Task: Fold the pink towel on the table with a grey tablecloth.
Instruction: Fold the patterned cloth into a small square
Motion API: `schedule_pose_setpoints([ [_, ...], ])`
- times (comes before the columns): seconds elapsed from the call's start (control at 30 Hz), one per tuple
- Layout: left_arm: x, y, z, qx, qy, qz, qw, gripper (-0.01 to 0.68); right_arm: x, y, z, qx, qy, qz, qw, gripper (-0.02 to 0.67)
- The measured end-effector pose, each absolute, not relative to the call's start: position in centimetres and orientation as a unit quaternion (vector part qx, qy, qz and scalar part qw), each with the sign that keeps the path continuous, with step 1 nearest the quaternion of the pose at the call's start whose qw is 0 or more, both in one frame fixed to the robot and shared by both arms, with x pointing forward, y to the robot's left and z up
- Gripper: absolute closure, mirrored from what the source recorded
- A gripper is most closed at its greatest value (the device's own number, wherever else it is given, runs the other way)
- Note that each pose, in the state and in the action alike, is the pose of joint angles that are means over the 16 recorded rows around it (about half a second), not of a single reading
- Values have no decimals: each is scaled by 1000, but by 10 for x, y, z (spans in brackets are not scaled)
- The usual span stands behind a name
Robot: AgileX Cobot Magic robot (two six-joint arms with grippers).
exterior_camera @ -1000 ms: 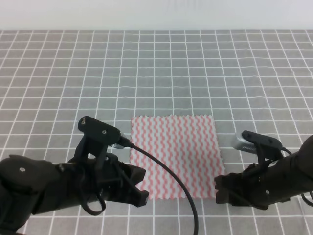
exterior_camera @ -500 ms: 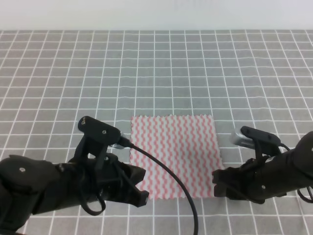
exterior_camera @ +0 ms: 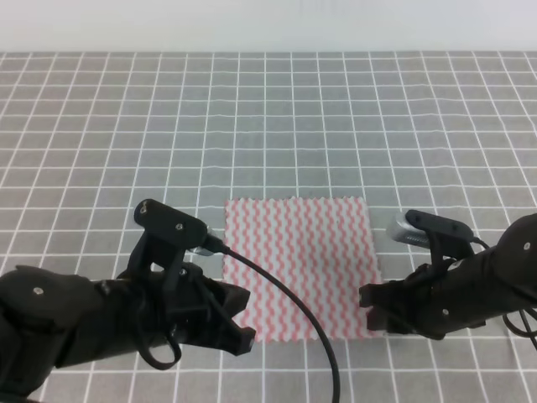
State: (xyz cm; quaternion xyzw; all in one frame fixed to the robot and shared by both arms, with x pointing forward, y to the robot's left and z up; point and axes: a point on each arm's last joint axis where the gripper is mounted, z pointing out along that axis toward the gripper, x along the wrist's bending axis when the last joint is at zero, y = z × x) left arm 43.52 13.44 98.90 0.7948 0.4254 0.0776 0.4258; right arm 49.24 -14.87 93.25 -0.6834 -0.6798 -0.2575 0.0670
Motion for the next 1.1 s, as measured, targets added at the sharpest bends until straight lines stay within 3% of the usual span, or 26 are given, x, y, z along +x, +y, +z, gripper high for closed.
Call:
schedule_pose_setpoints([
  [0.33,435,135,991,818,375,108,423,674,498,-146,933,-680,-684,-256,71,635],
  [0.83,441,139,989,853,289,187,392,662,527,-131,961,-659,-683,-311,50,661],
  [1.1,440,138,988,862,264,192,388,476,540,-127,965,-650,-685,-327,33,662],
])
